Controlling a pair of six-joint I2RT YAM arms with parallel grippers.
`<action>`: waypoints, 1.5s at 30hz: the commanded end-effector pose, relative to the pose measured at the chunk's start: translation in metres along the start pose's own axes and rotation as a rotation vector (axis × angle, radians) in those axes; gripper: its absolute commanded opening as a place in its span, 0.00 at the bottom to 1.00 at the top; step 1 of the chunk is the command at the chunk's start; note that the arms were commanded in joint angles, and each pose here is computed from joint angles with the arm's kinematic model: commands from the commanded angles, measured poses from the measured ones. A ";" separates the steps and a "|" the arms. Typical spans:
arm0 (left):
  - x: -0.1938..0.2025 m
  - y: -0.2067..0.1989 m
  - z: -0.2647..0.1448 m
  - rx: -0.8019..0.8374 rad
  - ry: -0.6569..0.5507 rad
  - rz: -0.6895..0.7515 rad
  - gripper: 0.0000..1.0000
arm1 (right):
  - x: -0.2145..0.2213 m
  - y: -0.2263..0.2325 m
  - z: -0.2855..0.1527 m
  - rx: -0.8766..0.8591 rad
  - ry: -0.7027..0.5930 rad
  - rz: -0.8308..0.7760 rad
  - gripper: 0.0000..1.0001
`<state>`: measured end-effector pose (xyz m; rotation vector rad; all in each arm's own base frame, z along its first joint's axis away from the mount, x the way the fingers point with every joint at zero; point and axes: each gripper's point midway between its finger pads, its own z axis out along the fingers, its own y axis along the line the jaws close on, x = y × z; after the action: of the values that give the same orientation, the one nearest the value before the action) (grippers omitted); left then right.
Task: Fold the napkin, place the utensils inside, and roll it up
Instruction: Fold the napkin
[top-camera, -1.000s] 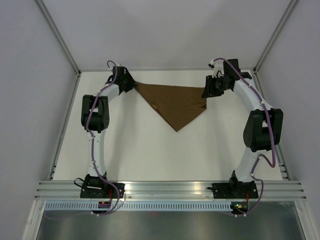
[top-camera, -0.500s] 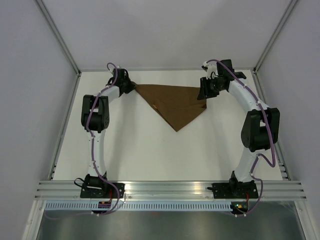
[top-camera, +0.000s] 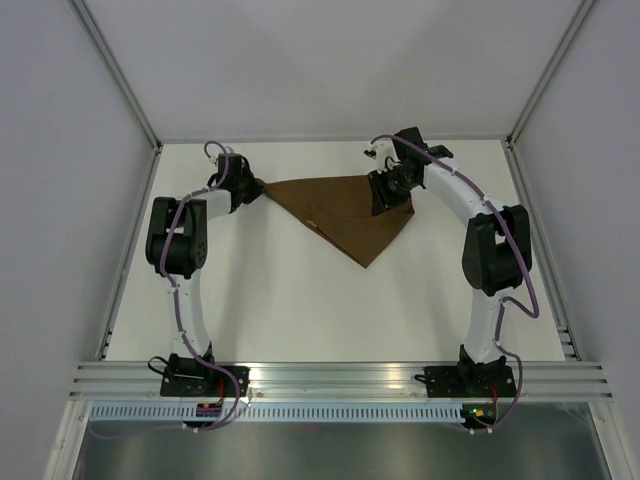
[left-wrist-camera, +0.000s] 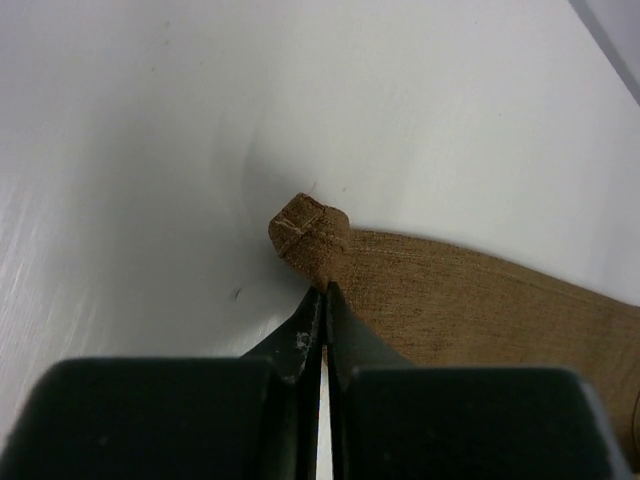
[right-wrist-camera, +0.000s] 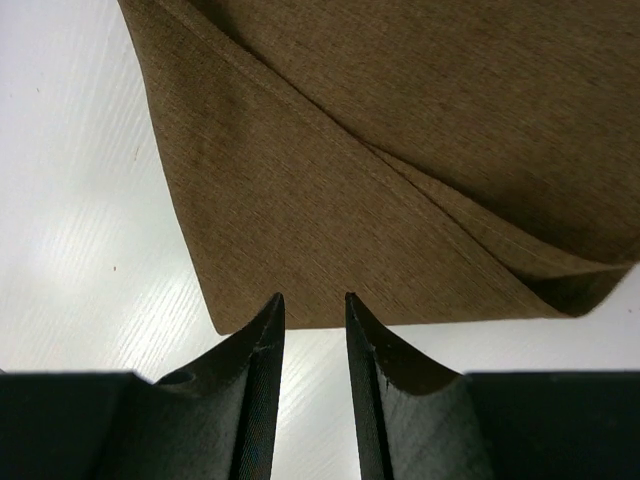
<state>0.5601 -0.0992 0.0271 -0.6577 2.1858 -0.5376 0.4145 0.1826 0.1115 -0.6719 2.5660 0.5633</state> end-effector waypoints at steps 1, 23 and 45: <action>-0.026 -0.020 -0.028 0.067 -0.100 -0.049 0.02 | -0.004 0.005 0.010 0.031 0.038 -0.052 0.37; 0.032 0.033 -0.101 0.039 -0.139 -0.143 0.02 | 0.001 0.074 0.096 0.036 0.154 -0.245 0.36; 0.021 -0.060 -0.133 0.362 -0.163 0.109 0.02 | -0.016 0.097 0.092 0.087 0.110 -0.318 0.36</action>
<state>0.4497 -0.1139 0.0742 -0.5916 2.0254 -0.6887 0.3785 0.3098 0.0255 -1.1607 2.5846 0.3658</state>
